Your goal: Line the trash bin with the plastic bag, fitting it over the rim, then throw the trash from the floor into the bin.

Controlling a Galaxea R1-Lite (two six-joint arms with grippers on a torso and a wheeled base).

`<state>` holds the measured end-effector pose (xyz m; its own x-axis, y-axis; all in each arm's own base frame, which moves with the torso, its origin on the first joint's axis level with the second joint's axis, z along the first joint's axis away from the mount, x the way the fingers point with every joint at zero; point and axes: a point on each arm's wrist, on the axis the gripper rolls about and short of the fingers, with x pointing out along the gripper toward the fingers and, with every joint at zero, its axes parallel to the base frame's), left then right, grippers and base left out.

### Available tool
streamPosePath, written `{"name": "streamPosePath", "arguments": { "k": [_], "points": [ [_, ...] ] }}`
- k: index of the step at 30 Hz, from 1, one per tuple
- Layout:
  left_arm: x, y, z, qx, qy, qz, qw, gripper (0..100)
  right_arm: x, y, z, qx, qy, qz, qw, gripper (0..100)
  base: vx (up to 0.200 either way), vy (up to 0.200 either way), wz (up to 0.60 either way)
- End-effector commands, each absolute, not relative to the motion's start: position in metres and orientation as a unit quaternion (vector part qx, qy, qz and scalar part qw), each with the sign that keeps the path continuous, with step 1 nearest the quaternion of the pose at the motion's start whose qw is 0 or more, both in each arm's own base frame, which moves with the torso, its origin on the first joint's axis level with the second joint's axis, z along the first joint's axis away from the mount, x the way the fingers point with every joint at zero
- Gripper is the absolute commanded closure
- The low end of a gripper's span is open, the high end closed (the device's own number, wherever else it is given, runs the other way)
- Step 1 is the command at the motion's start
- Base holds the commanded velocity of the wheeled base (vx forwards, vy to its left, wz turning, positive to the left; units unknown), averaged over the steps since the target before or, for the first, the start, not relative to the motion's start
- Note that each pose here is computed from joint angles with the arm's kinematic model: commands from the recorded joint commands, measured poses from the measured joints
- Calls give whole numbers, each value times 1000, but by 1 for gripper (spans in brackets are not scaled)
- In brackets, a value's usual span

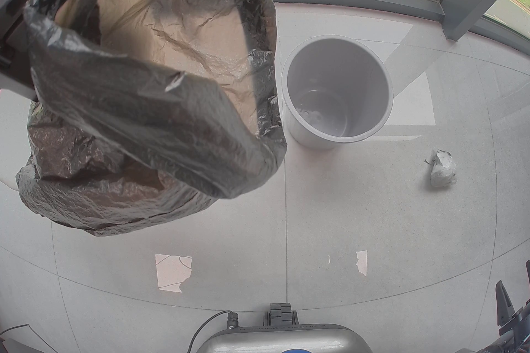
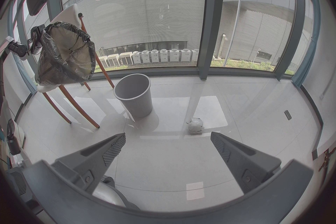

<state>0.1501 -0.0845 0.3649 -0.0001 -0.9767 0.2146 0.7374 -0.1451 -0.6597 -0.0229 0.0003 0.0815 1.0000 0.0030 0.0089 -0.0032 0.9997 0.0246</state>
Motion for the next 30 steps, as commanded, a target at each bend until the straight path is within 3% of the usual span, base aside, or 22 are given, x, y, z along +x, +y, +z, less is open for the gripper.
{"name": "streamPosePath", "arguments": {
  "k": [1,12,21,30],
  "points": [
    [152,-85,361,-328,188,-680,628,100,-22,0,77,12,2,2,1000,0,200,0,0],
    [152,-85,360,-324,182,-683,629,100,-22,0,76,15,-1,2,1000,0,200,0,0],
    [151,-85,361,-315,176,-692,626,100,-22,0,76,15,-1,2,1000,0,0,0,0],
    [155,-88,358,-286,205,-716,604,100,-22,0,76,15,-1,3,1000,0,0,-200,0]
  ]
}}
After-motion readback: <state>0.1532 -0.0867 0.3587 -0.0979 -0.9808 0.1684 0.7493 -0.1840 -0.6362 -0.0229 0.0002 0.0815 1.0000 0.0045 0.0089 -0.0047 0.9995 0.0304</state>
